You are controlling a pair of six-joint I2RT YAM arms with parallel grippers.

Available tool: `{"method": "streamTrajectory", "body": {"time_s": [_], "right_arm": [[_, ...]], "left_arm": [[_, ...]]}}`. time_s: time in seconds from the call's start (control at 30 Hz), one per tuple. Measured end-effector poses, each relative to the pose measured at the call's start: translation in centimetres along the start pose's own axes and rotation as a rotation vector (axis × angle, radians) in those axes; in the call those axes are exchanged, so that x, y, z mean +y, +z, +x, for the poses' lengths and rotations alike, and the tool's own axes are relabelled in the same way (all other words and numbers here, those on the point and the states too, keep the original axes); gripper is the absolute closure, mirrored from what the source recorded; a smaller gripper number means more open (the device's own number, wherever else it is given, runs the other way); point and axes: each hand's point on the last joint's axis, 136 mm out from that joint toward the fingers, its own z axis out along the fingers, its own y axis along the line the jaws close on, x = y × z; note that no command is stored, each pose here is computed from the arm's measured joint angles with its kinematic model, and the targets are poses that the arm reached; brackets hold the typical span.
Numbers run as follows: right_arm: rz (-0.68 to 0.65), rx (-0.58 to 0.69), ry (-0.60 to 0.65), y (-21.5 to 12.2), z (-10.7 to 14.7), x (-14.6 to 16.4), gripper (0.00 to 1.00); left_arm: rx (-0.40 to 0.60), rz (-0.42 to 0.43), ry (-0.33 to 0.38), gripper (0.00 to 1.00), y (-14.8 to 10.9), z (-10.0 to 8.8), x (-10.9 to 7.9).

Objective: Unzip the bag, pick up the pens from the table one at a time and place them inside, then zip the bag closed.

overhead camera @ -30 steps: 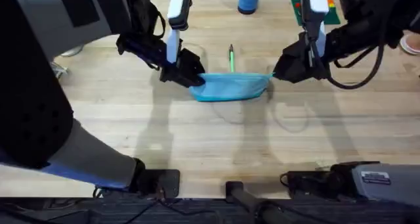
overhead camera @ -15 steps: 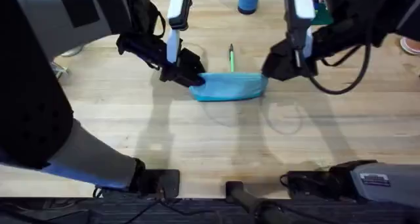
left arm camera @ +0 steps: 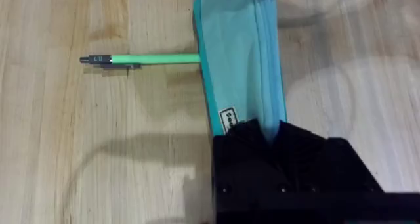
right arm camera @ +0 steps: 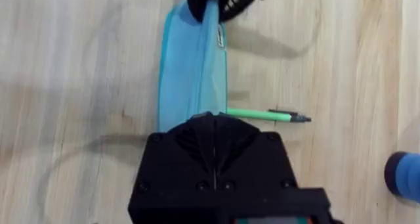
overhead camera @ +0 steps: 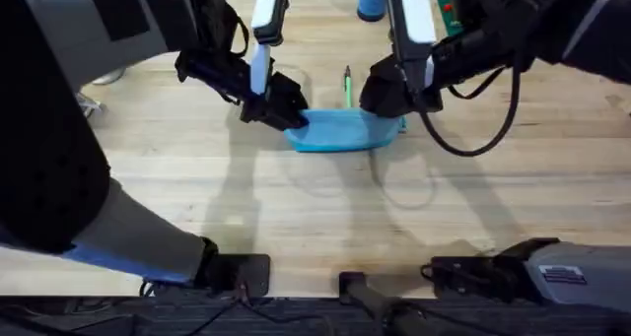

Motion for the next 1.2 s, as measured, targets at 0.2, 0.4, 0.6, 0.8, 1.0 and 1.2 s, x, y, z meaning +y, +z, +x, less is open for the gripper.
{"method": "streamTrajectory", "body": {"time_s": [0.2, 0.4, 0.6, 0.8, 1.0, 1.2], "right_arm": [[-0.006, -0.003, 0.004, 0.1, -0.3, 0.2, 0.971], [0.005, -0.007, 0.002, -0.1, -0.6, -0.3, 0.971], [0.023, -0.013, 0.063, -0.5, -1.1, -0.9, 0.972], [0.056, -0.005, 0.162, -1.2, -1.5, -2.0, 0.451], [0.076, -0.004, 0.271, -1.7, -1.7, -2.6, 0.007], [0.077, -0.006, 0.333, -1.7, -1.8, -2.6, 0.005]], "left_arm": [[0.0, 0.0, 0.0, 0.959, 0.0, 0.0, 0.0], [0.0, 0.0, 0.0, 0.959, 0.0, 0.0, 0.0], [0.0, 0.0, 0.0, 0.959, 0.0, 0.0, 0.0], [0.0, 0.0, 0.0, 0.959, 0.0, 0.0, 0.0], [0.0, 0.0, 0.0, 0.959, 0.0, 0.0, 0.0], [0.0, 0.0, 0.0, 0.958, 0.0, 0.0, 0.0]]}}
